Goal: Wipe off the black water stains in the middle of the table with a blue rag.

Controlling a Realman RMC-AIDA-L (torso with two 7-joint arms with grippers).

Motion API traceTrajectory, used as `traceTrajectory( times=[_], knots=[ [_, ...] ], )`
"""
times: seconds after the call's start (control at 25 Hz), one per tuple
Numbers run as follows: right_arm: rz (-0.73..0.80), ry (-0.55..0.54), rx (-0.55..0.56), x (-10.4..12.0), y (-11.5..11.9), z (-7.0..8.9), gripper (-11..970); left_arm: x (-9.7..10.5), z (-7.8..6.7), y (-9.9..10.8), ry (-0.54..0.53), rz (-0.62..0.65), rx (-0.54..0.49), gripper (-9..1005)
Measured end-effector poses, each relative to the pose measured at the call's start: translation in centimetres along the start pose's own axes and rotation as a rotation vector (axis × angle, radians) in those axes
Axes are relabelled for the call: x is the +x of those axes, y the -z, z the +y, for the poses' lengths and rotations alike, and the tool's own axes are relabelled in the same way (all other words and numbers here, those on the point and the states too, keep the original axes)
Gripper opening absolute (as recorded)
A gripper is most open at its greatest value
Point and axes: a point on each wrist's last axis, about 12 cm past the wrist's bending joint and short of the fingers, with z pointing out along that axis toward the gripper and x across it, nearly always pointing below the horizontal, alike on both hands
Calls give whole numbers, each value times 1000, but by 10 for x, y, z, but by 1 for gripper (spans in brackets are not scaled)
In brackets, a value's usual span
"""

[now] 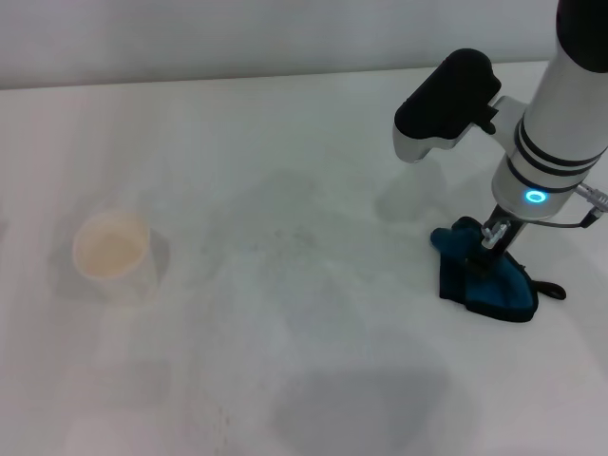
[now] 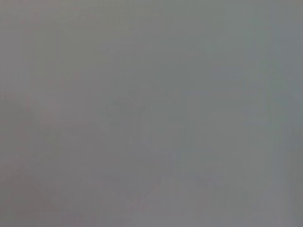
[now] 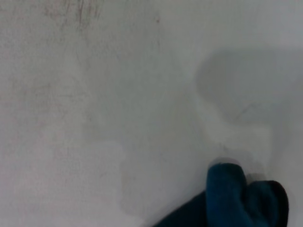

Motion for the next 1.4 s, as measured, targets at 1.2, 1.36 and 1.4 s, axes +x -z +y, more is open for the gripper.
traceTrajectory(
  times=[1.2,1.36,1.4],
  knots=[
    [-343,-139,-75,22,52,-22,462,4,-6,-12,12,30,39,890],
    [-439,-165,-73,26,54,-36,462,3,-4,-6,12,25,32,890],
    [-477,-181,-74,29,54,-42,462,3,-4,-5,18,27,31,890]
  ],
)
